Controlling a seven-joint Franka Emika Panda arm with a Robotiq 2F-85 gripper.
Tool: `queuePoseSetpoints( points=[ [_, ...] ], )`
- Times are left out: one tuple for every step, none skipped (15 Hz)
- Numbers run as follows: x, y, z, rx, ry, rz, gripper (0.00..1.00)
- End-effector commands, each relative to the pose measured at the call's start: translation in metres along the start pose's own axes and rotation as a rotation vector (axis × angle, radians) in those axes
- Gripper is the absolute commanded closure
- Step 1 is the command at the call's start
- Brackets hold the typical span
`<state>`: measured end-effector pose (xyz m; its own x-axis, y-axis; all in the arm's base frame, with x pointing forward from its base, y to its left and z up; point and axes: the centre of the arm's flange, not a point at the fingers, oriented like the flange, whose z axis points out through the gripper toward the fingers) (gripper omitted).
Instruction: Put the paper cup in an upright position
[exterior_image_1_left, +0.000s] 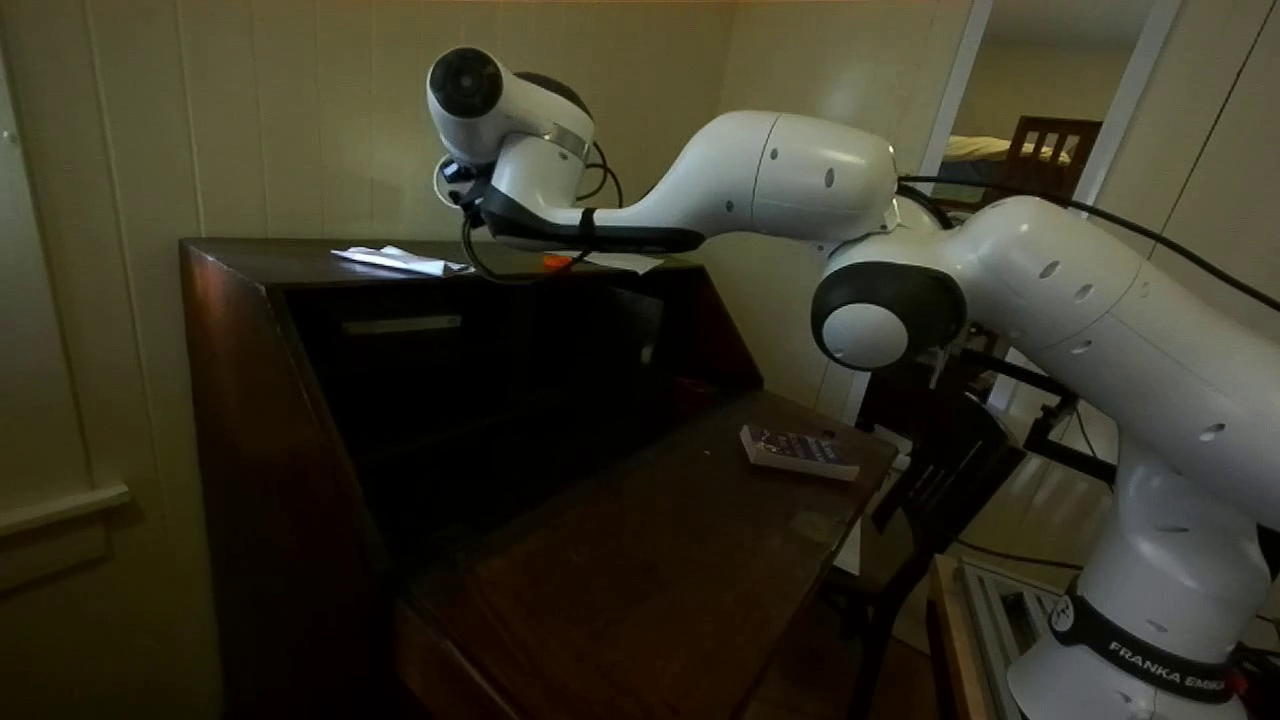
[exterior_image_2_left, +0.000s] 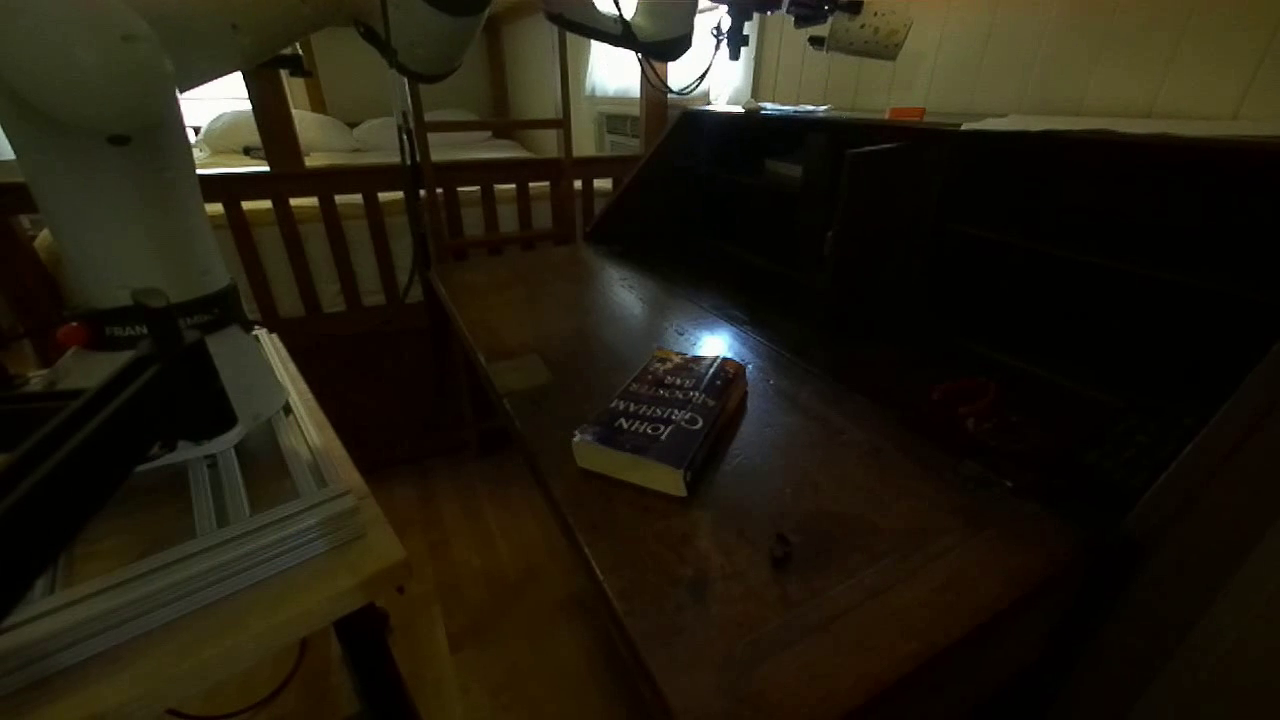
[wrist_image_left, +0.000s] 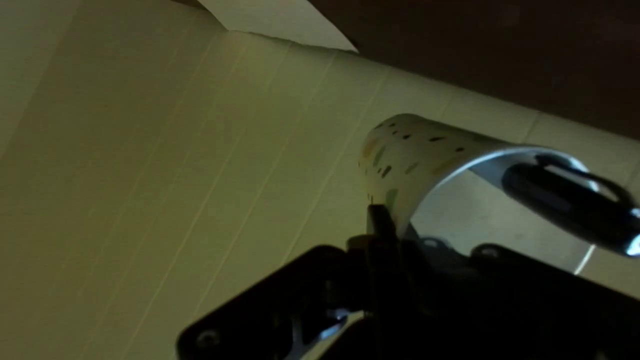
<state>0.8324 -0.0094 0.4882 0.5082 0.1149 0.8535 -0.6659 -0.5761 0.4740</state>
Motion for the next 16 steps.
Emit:
queuePoseSetpoints(
  points=[
    [0.052,0.016,-0.008,0.008,-0.042,0.109,0.99],
    [0.058,0.028,-0.016,0.028,-0.084,0.137,0.99],
    [0.061,0.041,-0.024,0.041,-0.121,0.160,0.99],
    [0.065,0.051,-0.033,0.064,-0.160,0.187,0.99],
    [0.067,0.064,-0.044,0.101,-0.207,0.208,0.99],
    [0.068,0.074,-0.054,0.129,-0.248,0.221,0.99],
    [0.066,0.089,-0.067,0.160,-0.292,0.227,0.99],
    [0.063,0.101,-0.077,0.191,-0.334,0.232,0.99],
    [0.060,0.114,-0.086,0.222,-0.377,0.243,0.99],
    [0.054,0.127,-0.095,0.263,-0.409,0.256,0.99],
    [0.047,0.139,-0.103,0.307,-0.438,0.270,0.99],
    [0.044,0.144,-0.107,0.350,-0.465,0.291,0.99],
    [0.043,0.147,-0.109,0.383,-0.502,0.308,0.99],
    [0.042,0.149,-0.110,0.415,-0.539,0.328,0.99],
    [0.040,0.150,-0.109,0.443,-0.576,0.356,0.99],
    [0.037,0.151,-0.107,0.471,-0.609,0.387,0.99]
  ],
)
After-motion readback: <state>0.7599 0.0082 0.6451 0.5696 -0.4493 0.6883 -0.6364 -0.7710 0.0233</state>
